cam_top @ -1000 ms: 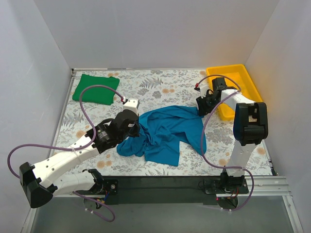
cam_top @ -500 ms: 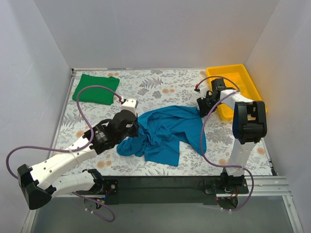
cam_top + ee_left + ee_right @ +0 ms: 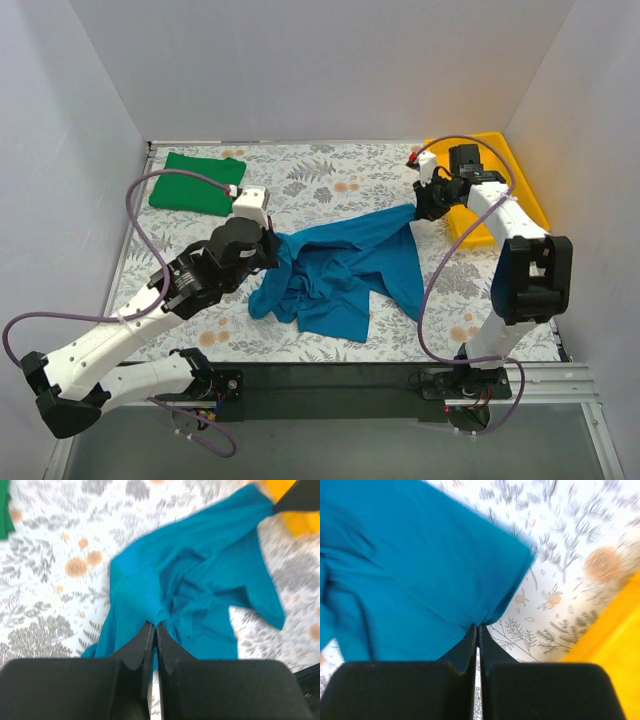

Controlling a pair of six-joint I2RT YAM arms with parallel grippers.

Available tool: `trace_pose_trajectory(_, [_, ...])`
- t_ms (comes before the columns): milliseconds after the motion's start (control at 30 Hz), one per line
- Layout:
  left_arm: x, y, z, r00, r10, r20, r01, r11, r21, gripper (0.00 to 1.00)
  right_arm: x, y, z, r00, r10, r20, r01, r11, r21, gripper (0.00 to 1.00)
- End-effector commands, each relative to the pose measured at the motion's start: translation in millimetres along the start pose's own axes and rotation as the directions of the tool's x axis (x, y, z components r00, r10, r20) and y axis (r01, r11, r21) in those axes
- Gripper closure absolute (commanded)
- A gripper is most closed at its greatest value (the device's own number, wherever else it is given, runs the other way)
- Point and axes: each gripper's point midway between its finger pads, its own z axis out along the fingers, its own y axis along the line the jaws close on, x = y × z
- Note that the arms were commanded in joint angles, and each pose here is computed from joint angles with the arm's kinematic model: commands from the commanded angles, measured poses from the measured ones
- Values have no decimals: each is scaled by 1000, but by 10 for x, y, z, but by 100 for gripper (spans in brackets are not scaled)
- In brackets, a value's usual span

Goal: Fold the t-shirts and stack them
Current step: Flatten the tshirt out

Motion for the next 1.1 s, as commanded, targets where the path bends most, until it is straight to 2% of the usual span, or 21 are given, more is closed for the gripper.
trace_pose_trajectory(0, [-729,33,-362,973,-66,221,65,998,13,100,-604,198,-622,973,-132,190,136,991,-6,99])
trace_pose_trajectory(133, [-1288,58,-739,917,-110,382,98,994,50,100,-1048,419,-1287,911,-241,336,239,970,48,99])
trace_pose_trajectory(267, [-1805,96,-1184,845,-123,520,90,992,90,100,-1517,615,-2203,796,-371,478,306,928,212,99])
trace_pose_trajectory(400, [-2262,96,-1692,759,-165,630,76,983,167,100,-1816,806,-3010,679,-478,557,312,875,370,99])
trace_pose_trajectory(433, [-2416,106,-1882,721,-189,667,76,978,196,100,-1912,845,-3270,644,-503,576,293,858,423,99])
trace_pose_trajectory(533, [-2644,116,-2253,648,-212,731,35,968,250,100,-2009,976,-3804,572,-548,610,239,823,516,99])
trace_pose_trajectory(567, [-2730,143,-2440,613,-234,754,27,961,276,100,-2045,1056,-4079,527,-579,622,215,799,562,99])
trace_pose_trajectory(667, [-2895,94,-2806,545,-266,795,-42,938,343,100,-2074,1178,-4660,441,-627,642,114,749,653,99])
trace_pose_trajectory(867, [-3072,-147,-3188,490,-310,815,-179,879,443,100,-2065,1519,-5615,277,-714,643,-58,655,753,99])
trace_pose_trajectory(900, [-3127,-140,-3308,468,-326,821,-191,871,454,100,-2054,1586,-5788,249,-733,633,-93,633,769,99])
trace_pose_trajectory(967, [-3182,-179,-3360,455,-332,826,-208,863,461,100,-2054,1617,-5951,226,-750,622,-134,608,783,99])
trace_pose_trajectory(1000, [-3226,-148,-3454,433,-342,834,-210,862,462,100,-2050,1635,-6055,211,-760,614,-164,592,789,99])
trace_pose_trajectory(1067, [-3287,-117,-3445,415,-328,849,-198,878,436,100,-2086,1582,-6061,213,-760,614,-174,588,790,99])
